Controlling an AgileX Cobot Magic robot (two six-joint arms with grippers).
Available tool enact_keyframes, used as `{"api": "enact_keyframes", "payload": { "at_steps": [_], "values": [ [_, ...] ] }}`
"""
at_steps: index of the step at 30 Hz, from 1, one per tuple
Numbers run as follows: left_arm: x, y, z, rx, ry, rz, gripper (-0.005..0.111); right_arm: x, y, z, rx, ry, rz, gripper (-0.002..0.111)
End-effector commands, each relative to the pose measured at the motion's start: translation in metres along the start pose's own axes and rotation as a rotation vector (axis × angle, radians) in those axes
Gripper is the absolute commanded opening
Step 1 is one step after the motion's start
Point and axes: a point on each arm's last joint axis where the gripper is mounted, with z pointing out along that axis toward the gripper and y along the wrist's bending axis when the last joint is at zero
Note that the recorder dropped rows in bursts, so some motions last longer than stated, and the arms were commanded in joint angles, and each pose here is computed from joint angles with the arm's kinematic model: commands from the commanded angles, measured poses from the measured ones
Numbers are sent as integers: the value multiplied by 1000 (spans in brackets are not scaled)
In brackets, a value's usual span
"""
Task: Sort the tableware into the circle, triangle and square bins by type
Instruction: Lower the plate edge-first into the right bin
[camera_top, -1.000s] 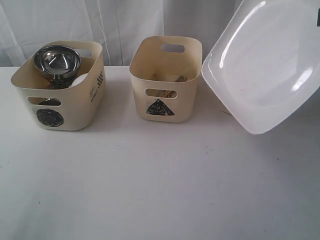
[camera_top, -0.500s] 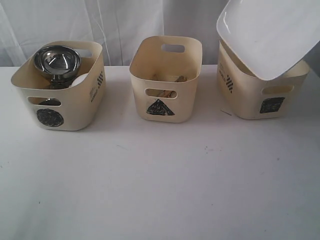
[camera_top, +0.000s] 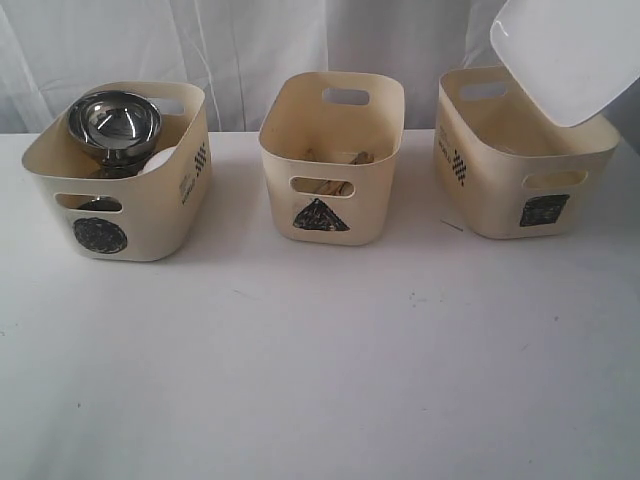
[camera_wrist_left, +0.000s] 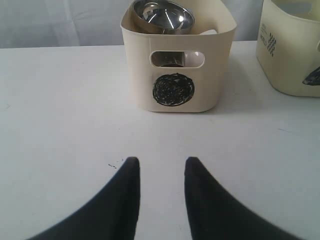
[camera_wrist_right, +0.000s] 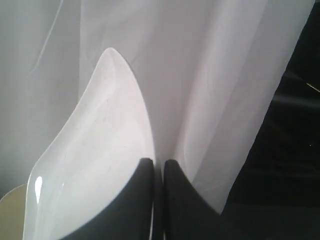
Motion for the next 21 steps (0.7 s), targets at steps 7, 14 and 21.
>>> {"api": "enact_keyframes", "payload": {
  "at_steps": [7,14,21],
  "values": [
    [2,0,0,5,3,-6,36,9,-5,40,38,-30,-2,0],
    [2,0,0,5,3,-6,36,26,-3,62,37,4,-2,0],
    [2,0,0,5,3,-6,36,41,-2,74,38,33,-1,0]
  ]
}}
